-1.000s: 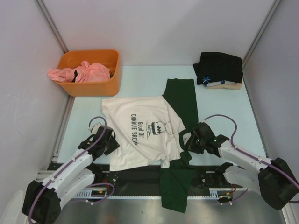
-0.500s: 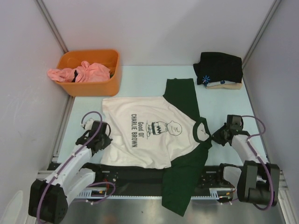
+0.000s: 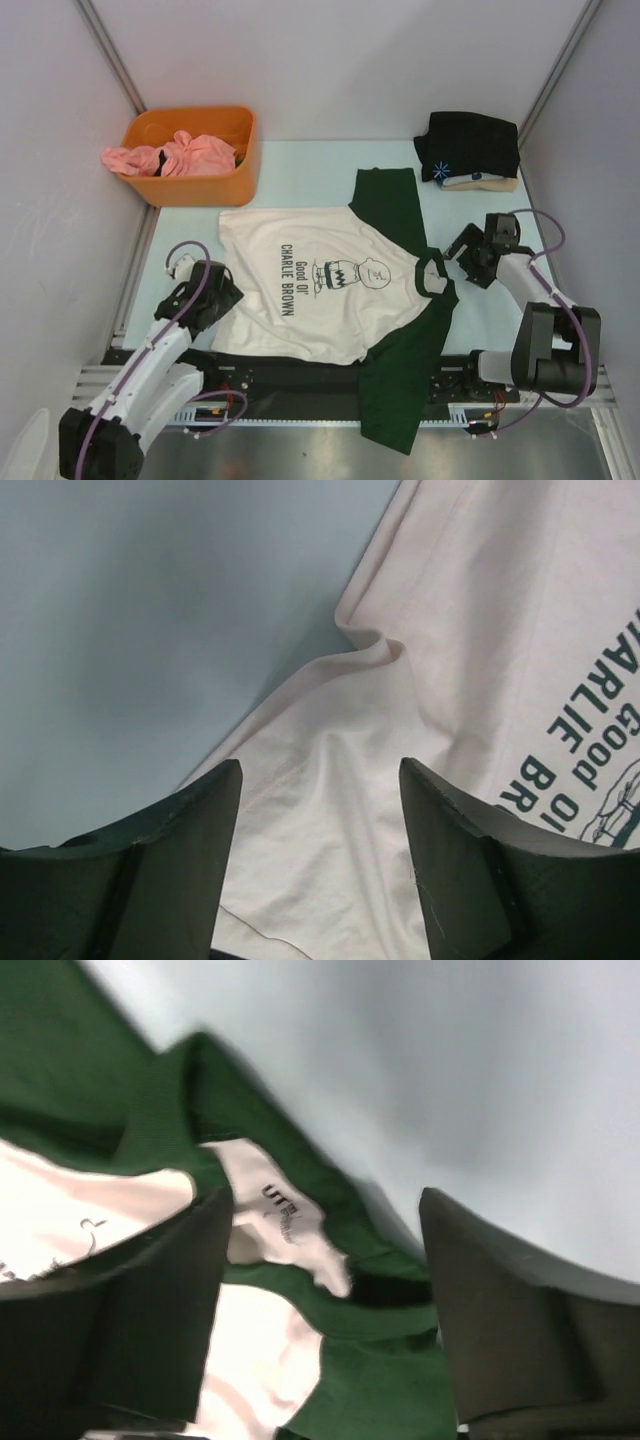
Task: Fold and stack the t-shirts
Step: Flatten the tshirt out
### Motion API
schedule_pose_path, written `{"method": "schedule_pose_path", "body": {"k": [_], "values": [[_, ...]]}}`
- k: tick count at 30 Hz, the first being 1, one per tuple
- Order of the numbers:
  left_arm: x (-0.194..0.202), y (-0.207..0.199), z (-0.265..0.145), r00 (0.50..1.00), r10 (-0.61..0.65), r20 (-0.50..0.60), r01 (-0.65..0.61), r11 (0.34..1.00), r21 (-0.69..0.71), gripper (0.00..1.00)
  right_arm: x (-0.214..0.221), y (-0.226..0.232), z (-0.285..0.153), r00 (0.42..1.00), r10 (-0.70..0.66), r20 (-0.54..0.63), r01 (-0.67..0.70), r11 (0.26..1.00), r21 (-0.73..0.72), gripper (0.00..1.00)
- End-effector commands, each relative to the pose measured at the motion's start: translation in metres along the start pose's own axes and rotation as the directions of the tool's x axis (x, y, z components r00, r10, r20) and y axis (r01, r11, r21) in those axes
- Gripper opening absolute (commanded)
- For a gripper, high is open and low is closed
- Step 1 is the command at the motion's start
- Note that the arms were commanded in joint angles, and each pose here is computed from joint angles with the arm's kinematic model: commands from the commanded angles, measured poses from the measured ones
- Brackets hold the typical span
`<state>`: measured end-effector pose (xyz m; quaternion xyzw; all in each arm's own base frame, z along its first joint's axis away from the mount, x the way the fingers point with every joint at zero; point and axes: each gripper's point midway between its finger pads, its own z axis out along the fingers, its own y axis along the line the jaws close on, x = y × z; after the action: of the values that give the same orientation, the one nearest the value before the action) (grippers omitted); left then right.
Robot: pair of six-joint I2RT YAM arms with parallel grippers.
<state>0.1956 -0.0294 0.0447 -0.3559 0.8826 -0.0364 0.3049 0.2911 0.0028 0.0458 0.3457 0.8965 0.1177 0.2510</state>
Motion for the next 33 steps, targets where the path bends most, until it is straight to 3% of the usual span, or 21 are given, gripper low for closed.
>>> {"method": "schedule_pose_path", "body": {"k": [1, 2, 3, 5, 8, 10, 11, 12, 14, 18, 23, 25, 26, 33], "values": [[0.001, -0.007, -0.017, 0.997, -0.056, 0.045, 0.055, 0.998, 0.029, 0.70, -0.018, 0.016, -0.023, 0.987, -0.119, 0.106, 0.115, 0.992, 0.042, 0.90], [0.008, -0.001, -0.019, 0.996, -0.085, 0.033, 0.085, 0.996, -0.005, 0.70, -0.028, 0.012, -0.031, 0.974, -0.144, 0.177, 0.123, 0.985, 0.120, 0.99], [0.011, 0.002, -0.019, 0.996, -0.079, 0.038, 0.079, 0.997, -0.026, 0.69, -0.019, 0.032, -0.039, 0.958, -0.213, 0.191, 0.196, 0.975, 0.104, 1.00], [0.030, 0.014, -0.024, 0.997, -0.072, 0.003, 0.072, 0.993, -0.097, 0.68, -0.024, 0.048, -0.064, 0.937, -0.237, 0.256, 0.212, 0.970, 0.120, 1.00], [0.044, 0.028, -0.031, 0.998, -0.055, 0.005, 0.055, 0.983, -0.178, 0.67, 0.005, 0.071, -0.080, 0.933, -0.271, 0.235, 0.267, 0.962, 0.052, 1.00], [0.063, 0.038, -0.024, 0.997, -0.049, -0.054, 0.039, 0.982, -0.185, 0.66, 0.027, 0.080, -0.083, 0.933, -0.297, 0.202, 0.304, 0.953, -0.002, 1.00], [0.067, 0.036, -0.019, 0.996, -0.063, -0.059, 0.052, 0.984, -0.170, 0.64, 0.041, 0.080, -0.082, 0.938, -0.302, 0.172, 0.312, 0.949, -0.038, 1.00], [0.071, 0.043, -0.016, 0.996, -0.061, -0.062, 0.049, 0.982, -0.180, 0.50, 0.050, 0.081, -0.082, 0.941, -0.299, 0.157, 0.312, 0.948, -0.063, 1.00], [0.070, 0.044, -0.018, 0.996, -0.068, -0.058, 0.058, 0.985, -0.161, 0.49, 0.067, 0.084, -0.084, 0.936, -0.326, 0.129, 0.340, 0.935, -0.102, 1.00], [0.089, 0.046, -0.019, 0.987, -0.042, -0.157, 0.022, 0.992, -0.127, 0.57, 0.096, 0.079, -0.085, 0.920, -0.383, 0.084, 0.391, 0.912, -0.121, 1.00], [0.096, 0.046, -0.023, 0.983, 0.001, -0.186, -0.026, 0.991, -0.130, 0.62, 0.128, 0.065, -0.079, 0.921, -0.390, 0.021, 0.388, 0.908, -0.156, 1.00], [0.100, 0.036, -0.022, 0.978, 0.019, -0.210, -0.039, 0.995, -0.090, 0.84, 0.137, 0.060, -0.074, 0.921, -0.390, -0.003, 0.384, 0.909, -0.163, 1.00], [0.102, 0.034, -0.022, 0.972, 0.056, -0.227, -0.075, 0.994, -0.075, 1.00, 0.139, 0.059, -0.073, 0.921, -0.389, -0.013, 0.381, 0.910, -0.164, 1.00], [0.119, 0.030, -0.026, 0.945, 0.093, -0.314, -0.116, 0.992, -0.056, 0.98, 0.145, 0.063, -0.078, 0.912, -0.409, -0.023, 0.400, 0.900, -0.173, 1.00]]}}
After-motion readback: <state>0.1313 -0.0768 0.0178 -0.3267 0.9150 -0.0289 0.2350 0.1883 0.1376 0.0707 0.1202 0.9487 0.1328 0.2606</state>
